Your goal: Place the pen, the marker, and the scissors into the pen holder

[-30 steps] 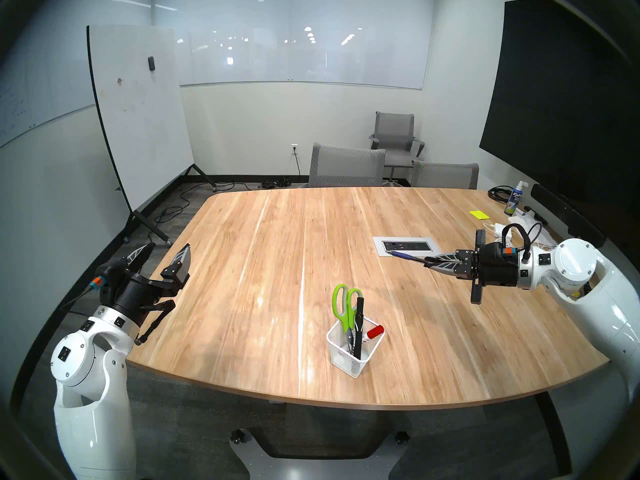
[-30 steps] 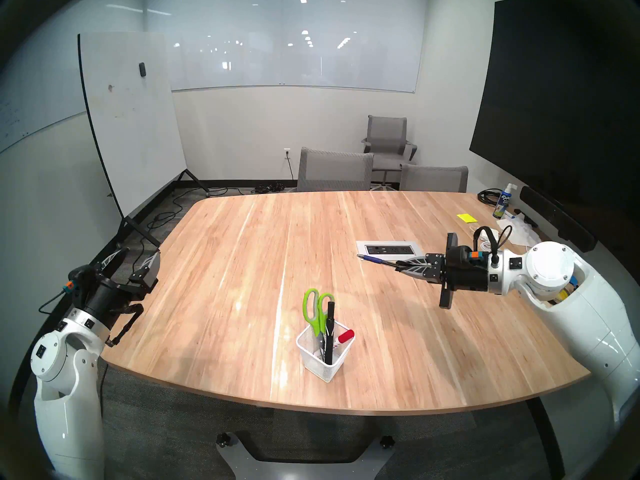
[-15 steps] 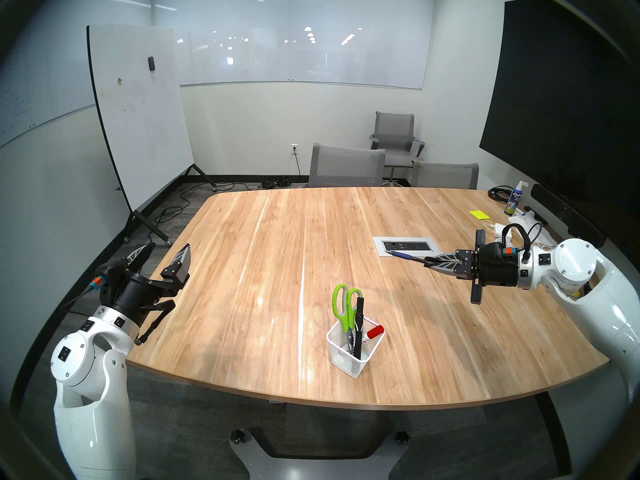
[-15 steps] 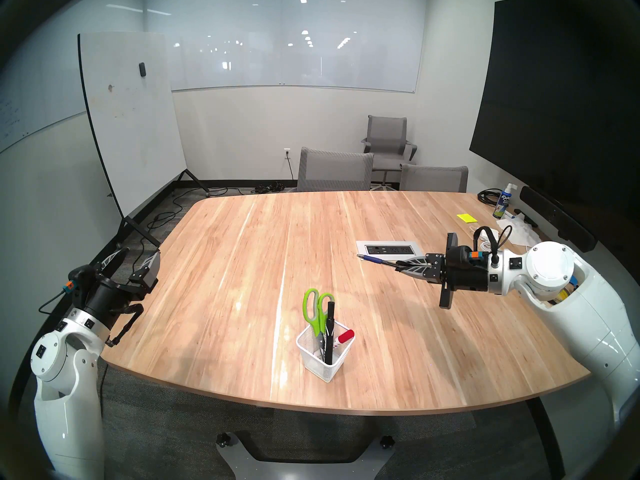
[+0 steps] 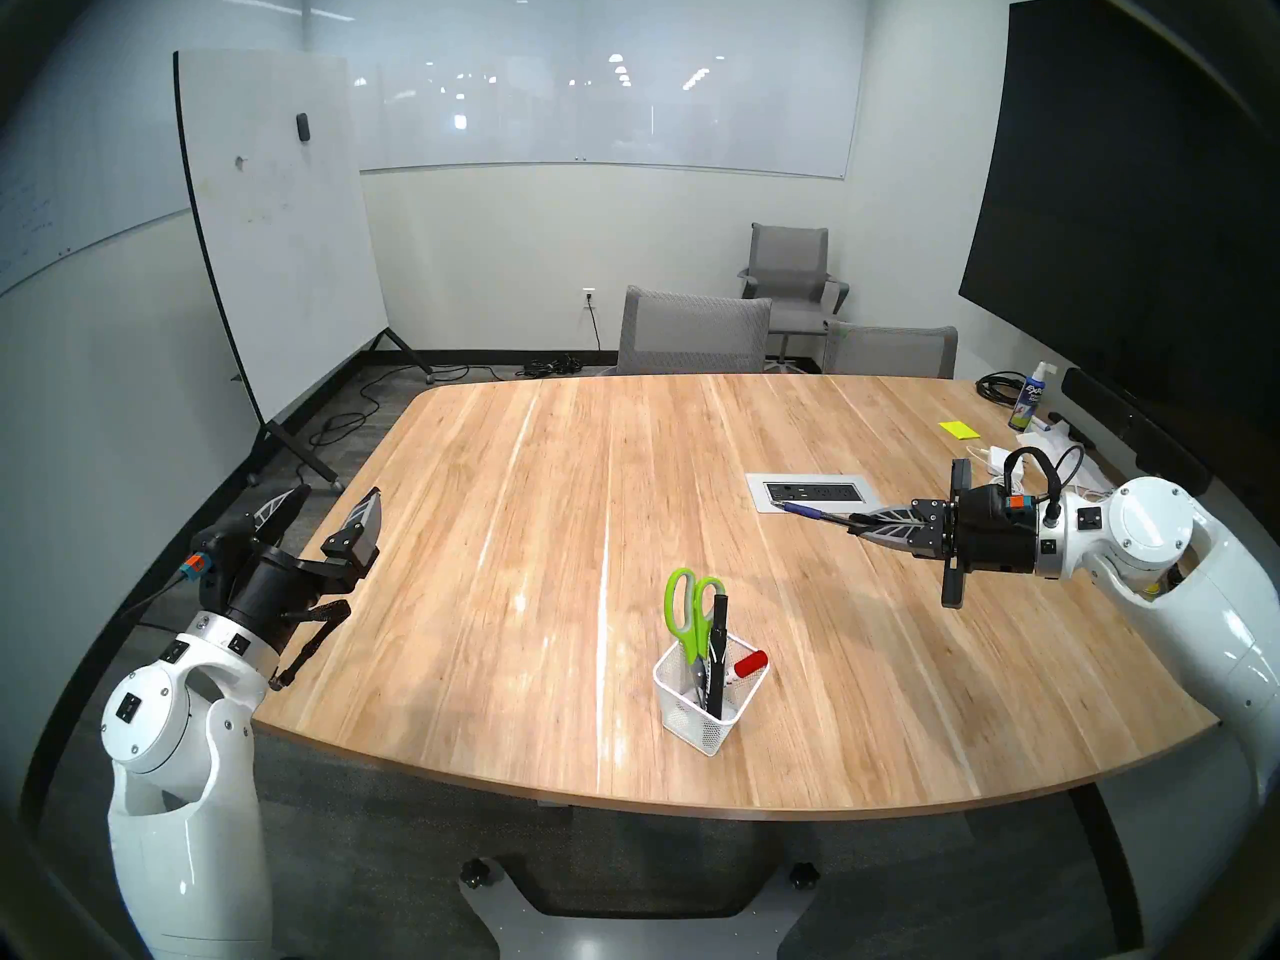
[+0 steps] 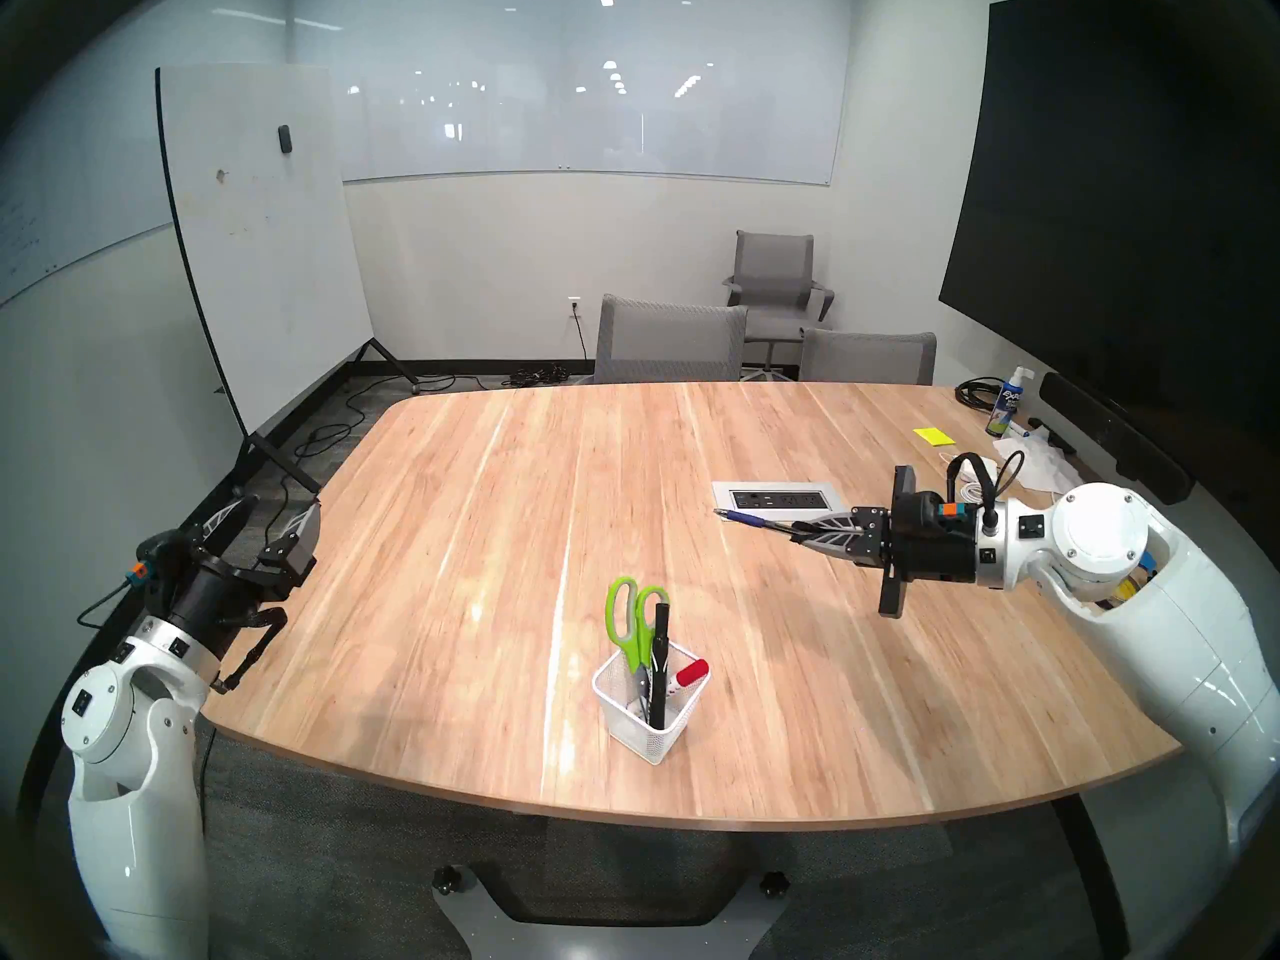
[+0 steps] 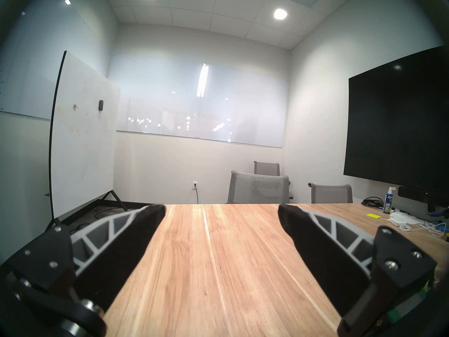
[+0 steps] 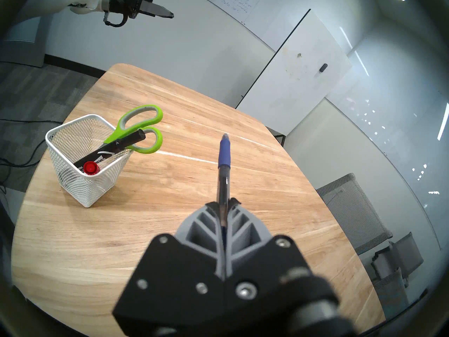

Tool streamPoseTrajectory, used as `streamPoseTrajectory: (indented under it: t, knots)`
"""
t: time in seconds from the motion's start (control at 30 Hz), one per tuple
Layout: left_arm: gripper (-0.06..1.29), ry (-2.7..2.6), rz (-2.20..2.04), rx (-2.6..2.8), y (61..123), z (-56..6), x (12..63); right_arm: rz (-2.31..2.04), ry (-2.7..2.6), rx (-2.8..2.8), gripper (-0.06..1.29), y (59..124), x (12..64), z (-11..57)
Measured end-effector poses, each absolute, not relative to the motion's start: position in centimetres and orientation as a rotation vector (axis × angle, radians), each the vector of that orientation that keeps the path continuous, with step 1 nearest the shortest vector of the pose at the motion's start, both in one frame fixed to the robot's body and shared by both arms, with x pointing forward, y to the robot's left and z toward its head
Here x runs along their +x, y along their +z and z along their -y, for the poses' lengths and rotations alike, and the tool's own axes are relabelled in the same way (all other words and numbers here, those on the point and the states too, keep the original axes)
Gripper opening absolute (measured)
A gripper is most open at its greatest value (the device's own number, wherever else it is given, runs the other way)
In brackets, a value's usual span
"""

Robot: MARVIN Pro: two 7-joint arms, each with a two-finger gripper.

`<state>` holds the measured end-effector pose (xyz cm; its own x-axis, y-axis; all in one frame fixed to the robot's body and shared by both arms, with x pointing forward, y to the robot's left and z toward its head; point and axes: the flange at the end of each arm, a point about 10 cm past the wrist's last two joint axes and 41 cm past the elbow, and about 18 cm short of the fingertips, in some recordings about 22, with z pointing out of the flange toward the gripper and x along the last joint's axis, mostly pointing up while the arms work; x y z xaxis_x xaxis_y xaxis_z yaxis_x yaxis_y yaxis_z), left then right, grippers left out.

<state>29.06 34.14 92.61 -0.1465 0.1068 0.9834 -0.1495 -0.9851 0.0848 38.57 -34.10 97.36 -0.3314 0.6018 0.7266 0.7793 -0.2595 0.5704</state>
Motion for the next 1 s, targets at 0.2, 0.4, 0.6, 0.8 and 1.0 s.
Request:
streamPoseTrajectory:
  t: [0.2, 0.4, 0.6, 0.8, 1.0]
  knots:
    - [1.26, 2.258, 0.049, 1.932, 92.61, -34.14, 29.06, 1.803, -1.643, -1.712, -0.03, 97.36, 38.57, 34.1]
    - [1.26, 2.258, 0.049, 1.932, 92.61, -34.14, 29.06, 1.803, -1.643, -1.712, -0.03, 97.36, 38.57, 34.1]
    - [1.26, 2.258, 0.049, 1.932, 92.61, -34.14, 29.06, 1.803, -1.643, -1.712, -0.03, 97.36, 38.57, 34.1]
    - [1.26, 2.258, 0.049, 1.932, 92.61, -34.14, 29.06, 1.803, -1.643, -1.712, -0.03, 97.36, 38.57, 34.1]
    - [1.26, 2.258, 0.049, 1.932, 92.61, -34.14, 29.06, 1.803, -1.643, -1.712, -0.03, 97.36, 38.57, 34.1]
